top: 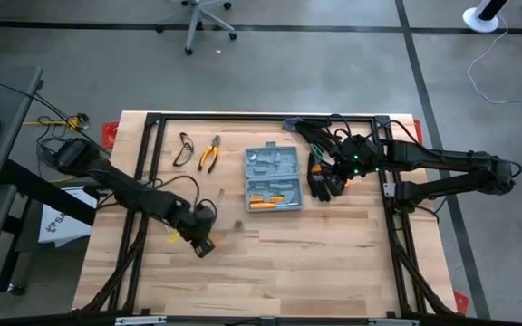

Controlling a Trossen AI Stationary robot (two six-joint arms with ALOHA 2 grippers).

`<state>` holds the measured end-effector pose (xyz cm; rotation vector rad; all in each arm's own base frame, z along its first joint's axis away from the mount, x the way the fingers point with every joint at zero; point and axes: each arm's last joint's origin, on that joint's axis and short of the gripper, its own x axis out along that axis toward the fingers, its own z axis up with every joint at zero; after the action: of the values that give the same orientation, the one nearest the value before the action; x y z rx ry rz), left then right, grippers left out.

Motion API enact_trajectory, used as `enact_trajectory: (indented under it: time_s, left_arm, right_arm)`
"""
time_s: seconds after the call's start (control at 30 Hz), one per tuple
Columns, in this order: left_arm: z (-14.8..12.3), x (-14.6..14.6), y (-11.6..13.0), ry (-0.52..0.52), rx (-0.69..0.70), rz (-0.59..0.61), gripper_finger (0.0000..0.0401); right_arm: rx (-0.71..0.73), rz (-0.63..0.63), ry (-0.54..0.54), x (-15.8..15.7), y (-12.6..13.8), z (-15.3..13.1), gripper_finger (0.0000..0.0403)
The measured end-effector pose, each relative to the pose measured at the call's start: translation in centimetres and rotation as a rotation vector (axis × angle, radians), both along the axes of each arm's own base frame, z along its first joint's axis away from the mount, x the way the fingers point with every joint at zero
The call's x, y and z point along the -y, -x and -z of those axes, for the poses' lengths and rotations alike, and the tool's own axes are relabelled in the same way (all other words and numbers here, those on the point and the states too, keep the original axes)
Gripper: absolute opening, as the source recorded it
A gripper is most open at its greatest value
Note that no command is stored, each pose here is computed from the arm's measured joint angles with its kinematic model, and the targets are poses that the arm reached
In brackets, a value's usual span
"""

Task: Prefit tool cases
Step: Put the yellow hammer into the gray toolbox

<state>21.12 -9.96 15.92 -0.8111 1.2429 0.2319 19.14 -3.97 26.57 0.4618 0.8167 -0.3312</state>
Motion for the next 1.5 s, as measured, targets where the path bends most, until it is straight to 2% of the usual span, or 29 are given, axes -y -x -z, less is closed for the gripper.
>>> enact_trajectory:
  time_s: [0.03, 0.2, 0.3, 0.4, 0.5, 0.57, 0.73, 0.9, 1.03, 1.17, 1.2, 1.27, 1.4, 1.5]
  left_arm:
    - [-0.5, -0.1, -0.2, 0.025, 0.043, -0.002, 0.0001]
    - [-2.7, -0.5, -1.0, 0.164, 0.256, -0.003, 0.0004]
    - [-2.3, -1.0, -0.9, 0.167, 0.273, -0.036, 0.0004]
    - [-2.4, -1.1, -1.0, 0.136, 0.315, 0.005, 0.0003]
    - [-2.4, -1.1, -1.1, 0.048, 0.36, 0.049, 0.0001]
    - [-2.4, -1.3, -1.1, 0.001, 0.384, 0.036, 0.0001]
    - [-1.1, -1.4, -1.1, -0.054, 0.284, -0.038, 0.0024]
    - [-0.1, -1.2, -2.6, -0.114, 0.283, -0.049, 0.0057]
    - [0.0, -0.6, -4.5, -0.116, 0.3, 0.036, 0.0091]
    - [-1.0, 1.5, -6.8, -0.104, 0.489, 0.225, 0.0099]
    - [-0.9, 1.9, -7.2, -0.106, 0.499, 0.246, 0.0094]
    - [0.3, 2.4, -7.6, -0.096, 0.443, 0.258, 0.0082]
    - [3.5, 2.8, -7.9, 0.003, 0.3, 0.282, 0.0056]
    - [4.6, 2.7, -8.1, 0.018, 0.265, 0.281, 0.004]
  right_arm:
    - [0.0, 0.0, 0.0, 0.0, 0.0, 0.0, 0.0]
    - [-0.001, -0.006, 0.005, 0.0, 0.0, 0.0, 0.0]
    - [-0.001, -0.009, 0.007, 0.0, 0.0, 0.0, 0.0]
    - [0.003, -0.013, -0.011, 0.0, 0.0, 0.0, 0.0]
    - [0.008, -0.033, -0.036, -0.2, 0.0, 0.0, 0.0]
    - [0.003, -0.037, -0.04, -0.3, 0.0, 0.0, 0.0]
    - [-0.005, -0.024, -0.011, -0.5, -0.1, 0.1, 0.0]
    - [-0.029, 0.0, 0.018, -0.4, -0.4, 0.4, 0.0]
    - [-0.056, -0.002, 0.01, -0.3, -0.9, 0.9, 0.0]
    - [-0.086, -0.02, -0.005, -0.3, -1.4, 1.6, 0.0]
    - [-0.094, -0.027, -0.01, -0.3, -1.5, 1.7, 0.0]
    - [-0.108, -0.04, -0.018, -0.3, -1.8, 2.0, 0.0]
    - [-0.126, -0.056, -0.037, -0.3, -2.1, 2.5, 0.0]
    - [-0.125, -0.054, -0.046, -0.4, -2.1, 2.5, 0.0]
